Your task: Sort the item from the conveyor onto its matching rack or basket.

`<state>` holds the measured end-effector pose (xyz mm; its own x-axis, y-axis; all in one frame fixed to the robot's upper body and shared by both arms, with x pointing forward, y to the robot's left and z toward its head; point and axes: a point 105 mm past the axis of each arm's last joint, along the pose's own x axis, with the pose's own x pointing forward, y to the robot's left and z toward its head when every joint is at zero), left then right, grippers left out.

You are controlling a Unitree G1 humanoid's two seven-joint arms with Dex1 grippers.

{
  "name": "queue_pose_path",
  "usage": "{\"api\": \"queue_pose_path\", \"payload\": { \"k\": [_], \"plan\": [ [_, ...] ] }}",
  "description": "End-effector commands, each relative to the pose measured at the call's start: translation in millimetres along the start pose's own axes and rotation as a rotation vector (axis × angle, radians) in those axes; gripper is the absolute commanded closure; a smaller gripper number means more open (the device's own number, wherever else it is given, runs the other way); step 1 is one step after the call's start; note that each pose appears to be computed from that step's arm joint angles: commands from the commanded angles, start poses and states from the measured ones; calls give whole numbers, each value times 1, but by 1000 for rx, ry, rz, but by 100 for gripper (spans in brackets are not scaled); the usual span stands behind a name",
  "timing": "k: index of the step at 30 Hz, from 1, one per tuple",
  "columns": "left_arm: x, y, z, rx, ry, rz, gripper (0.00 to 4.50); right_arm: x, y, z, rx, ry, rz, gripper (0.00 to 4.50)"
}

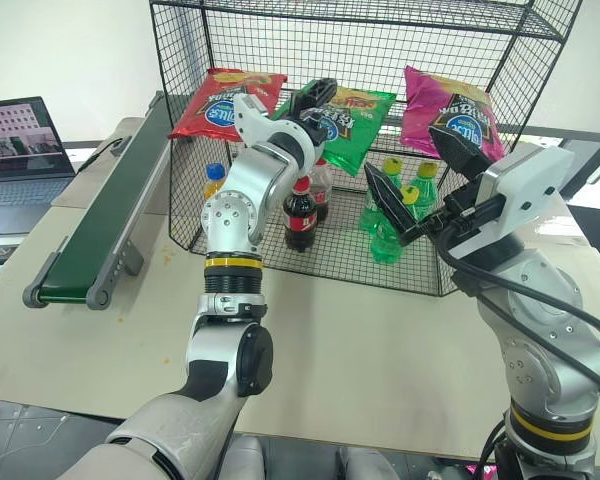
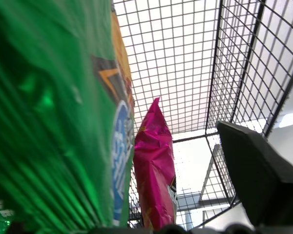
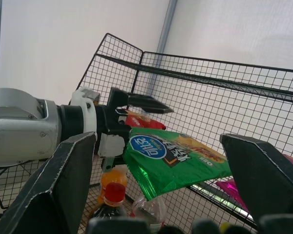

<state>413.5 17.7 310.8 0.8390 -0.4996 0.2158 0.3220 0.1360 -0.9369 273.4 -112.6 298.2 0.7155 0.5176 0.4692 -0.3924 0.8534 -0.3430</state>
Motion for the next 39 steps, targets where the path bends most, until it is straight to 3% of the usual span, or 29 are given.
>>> {"api": "queue_pose_path", "payload": {
  "k": [1,8,13,17,23,29,33,39],
  "plan": [
    [-23,-16,-13,73,102,-116,5,-5,-1,9,-20,-32,-9,0],
    [-75,-49,7,255,146,-375,5,-15,3,-6,19,12,13,0],
    [-106,-37,8,390,201,-370,5,-24,6,-19,56,46,17,0],
    [-142,13,10,526,273,-212,5,-40,13,-34,88,98,8,0],
    [-172,76,29,788,285,19,5,-60,18,-52,118,154,-47,0],
    [-192,140,45,1423,359,198,5,-89,18,-87,132,287,-133,0],
    [-192,172,64,1478,234,292,5,-107,12,-119,136,411,-235,0],
    [-180,193,62,1468,170,309,5,-108,11,-129,128,417,-248,0]
  ]
}}
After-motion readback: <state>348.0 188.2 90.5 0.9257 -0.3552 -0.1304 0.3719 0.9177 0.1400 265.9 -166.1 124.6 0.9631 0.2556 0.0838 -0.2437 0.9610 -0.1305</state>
